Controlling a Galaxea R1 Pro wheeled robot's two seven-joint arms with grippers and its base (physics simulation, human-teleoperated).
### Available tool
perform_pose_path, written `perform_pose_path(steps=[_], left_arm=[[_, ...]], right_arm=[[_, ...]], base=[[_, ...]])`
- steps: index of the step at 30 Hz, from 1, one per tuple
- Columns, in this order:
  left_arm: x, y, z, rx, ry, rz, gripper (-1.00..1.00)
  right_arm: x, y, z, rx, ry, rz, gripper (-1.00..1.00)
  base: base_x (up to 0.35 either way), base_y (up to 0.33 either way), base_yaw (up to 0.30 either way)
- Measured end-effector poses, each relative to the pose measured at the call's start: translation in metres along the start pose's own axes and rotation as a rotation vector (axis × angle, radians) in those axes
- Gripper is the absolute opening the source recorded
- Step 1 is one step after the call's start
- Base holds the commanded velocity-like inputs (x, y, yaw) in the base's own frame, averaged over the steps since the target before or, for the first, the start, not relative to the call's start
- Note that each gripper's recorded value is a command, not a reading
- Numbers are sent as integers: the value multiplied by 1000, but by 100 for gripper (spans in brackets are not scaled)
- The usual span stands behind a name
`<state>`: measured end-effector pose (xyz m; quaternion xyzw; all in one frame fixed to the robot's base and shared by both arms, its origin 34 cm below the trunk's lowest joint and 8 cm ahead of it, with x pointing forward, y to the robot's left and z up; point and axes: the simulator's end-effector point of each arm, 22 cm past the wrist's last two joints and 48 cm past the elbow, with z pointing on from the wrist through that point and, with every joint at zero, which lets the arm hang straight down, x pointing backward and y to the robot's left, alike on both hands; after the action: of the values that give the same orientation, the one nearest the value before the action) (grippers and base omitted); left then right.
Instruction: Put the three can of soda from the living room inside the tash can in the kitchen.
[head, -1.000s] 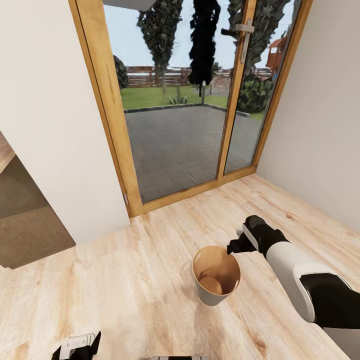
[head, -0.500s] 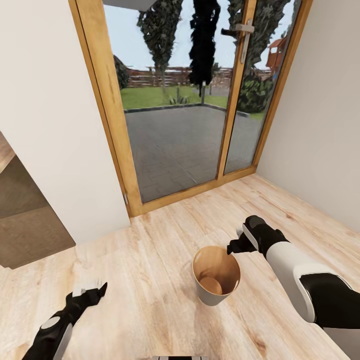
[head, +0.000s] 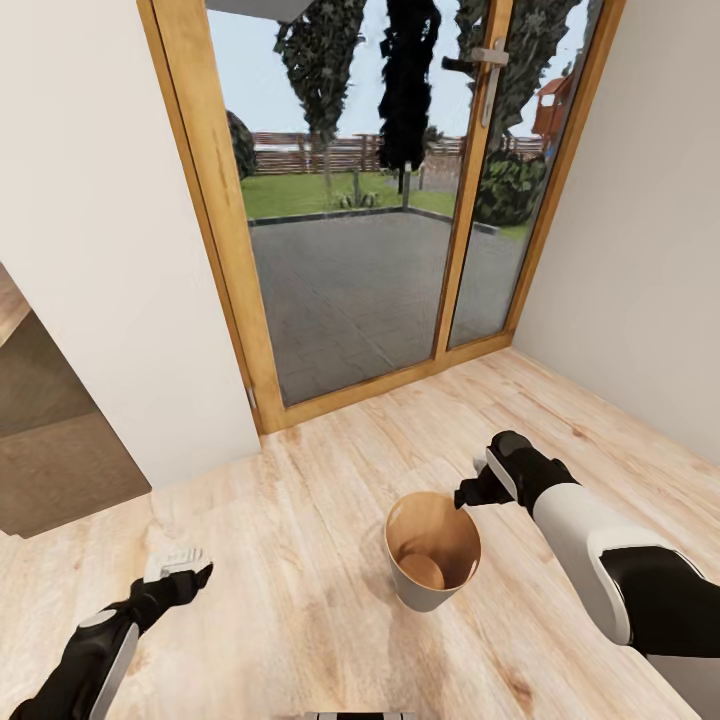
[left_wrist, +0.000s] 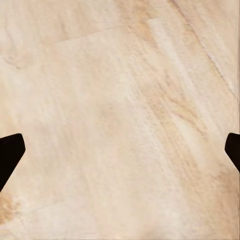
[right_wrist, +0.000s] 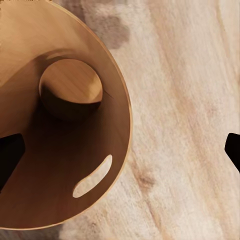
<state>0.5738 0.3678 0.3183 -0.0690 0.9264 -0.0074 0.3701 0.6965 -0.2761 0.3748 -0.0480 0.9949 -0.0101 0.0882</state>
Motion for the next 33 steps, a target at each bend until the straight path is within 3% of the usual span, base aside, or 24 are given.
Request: perform_pose_path(steps=[2, 11, 33], left_arm=[[13, 0, 2, 8, 54, -6, 100], [51, 5, 7, 7, 192, -20, 100], [97, 13, 23, -10, 282, -19, 100]], right_arm=[[2, 0, 5, -1, 9, 0, 100], [16, 0, 30, -3, 52, 1, 100], [45, 5, 83, -14, 145, -1, 100]], base=[[0, 0, 0], [0, 0, 0], [0, 0, 0]])
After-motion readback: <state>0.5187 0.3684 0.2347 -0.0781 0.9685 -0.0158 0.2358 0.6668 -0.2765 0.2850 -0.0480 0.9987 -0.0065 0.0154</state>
